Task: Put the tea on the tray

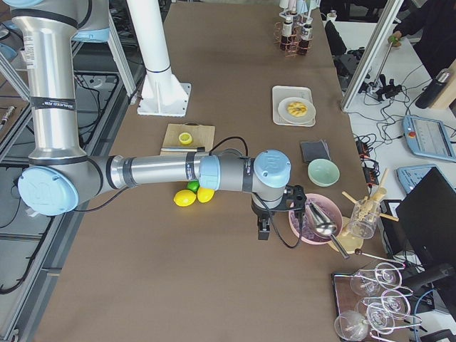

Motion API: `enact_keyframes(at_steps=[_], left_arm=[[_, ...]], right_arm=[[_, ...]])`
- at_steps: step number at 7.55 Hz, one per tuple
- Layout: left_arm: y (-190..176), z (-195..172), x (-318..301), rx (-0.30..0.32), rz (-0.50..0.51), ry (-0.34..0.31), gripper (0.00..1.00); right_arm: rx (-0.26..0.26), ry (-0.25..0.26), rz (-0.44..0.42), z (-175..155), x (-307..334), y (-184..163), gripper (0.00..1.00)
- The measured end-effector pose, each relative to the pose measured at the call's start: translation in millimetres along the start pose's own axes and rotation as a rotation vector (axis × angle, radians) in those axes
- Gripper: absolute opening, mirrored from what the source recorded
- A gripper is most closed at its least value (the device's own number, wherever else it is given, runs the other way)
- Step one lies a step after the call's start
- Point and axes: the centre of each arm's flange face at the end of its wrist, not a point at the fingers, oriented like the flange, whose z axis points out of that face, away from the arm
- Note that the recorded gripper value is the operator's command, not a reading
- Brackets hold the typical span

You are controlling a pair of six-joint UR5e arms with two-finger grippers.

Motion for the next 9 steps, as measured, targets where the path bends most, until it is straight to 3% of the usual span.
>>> enact_keyframes(at_steps=[9], left_arm=[[4,1,-5,-0.002,-0.007,-0.001,0.97]], right_arm=[[0.015,-0.009,0.016,-7,7,11,1.00]])
